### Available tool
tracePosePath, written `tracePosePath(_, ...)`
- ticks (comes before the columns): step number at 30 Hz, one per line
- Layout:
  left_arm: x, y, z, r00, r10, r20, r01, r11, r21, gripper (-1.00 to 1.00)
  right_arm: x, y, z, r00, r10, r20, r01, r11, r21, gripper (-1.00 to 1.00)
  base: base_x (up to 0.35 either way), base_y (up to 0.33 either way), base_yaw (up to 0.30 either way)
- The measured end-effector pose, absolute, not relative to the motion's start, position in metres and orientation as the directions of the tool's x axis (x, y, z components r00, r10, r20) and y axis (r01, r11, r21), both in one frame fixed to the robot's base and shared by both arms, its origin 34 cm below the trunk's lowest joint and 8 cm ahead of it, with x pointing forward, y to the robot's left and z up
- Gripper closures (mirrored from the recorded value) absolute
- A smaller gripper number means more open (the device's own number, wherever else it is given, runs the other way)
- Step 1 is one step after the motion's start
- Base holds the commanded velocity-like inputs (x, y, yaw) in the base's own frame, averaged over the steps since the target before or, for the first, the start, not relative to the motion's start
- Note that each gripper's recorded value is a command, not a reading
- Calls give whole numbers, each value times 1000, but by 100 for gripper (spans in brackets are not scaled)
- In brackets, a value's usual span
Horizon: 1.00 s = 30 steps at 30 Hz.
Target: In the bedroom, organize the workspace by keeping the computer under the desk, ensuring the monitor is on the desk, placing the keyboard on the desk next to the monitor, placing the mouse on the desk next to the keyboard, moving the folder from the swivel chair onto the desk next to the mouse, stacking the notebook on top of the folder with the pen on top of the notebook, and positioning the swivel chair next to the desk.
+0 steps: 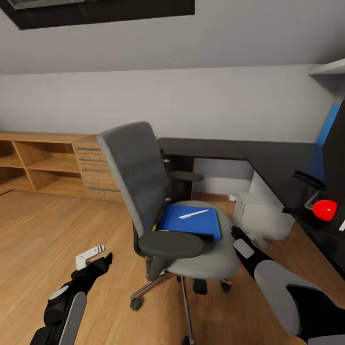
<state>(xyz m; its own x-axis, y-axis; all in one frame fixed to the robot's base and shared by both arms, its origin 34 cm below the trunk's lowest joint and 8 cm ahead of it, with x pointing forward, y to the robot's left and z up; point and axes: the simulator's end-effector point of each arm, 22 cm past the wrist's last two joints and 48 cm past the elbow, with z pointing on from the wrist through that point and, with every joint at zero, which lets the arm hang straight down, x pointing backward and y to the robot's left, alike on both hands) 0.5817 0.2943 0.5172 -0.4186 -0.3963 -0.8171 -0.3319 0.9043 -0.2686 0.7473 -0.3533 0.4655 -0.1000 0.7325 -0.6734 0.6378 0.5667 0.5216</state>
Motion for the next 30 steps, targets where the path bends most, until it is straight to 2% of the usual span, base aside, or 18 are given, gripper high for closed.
tracePosePath(12,582,290,521,-416,-391,-821,-320,908,-271,-100,744,-353,466,-105,734,-671,639,567,520,-100,0,0,208)
tracePosePath(30,583,286,522,-417,-387,-822,-310,911,-272,-100,743,-354,465,-110,731,-673,640,570,515,-100,-1,0,11)
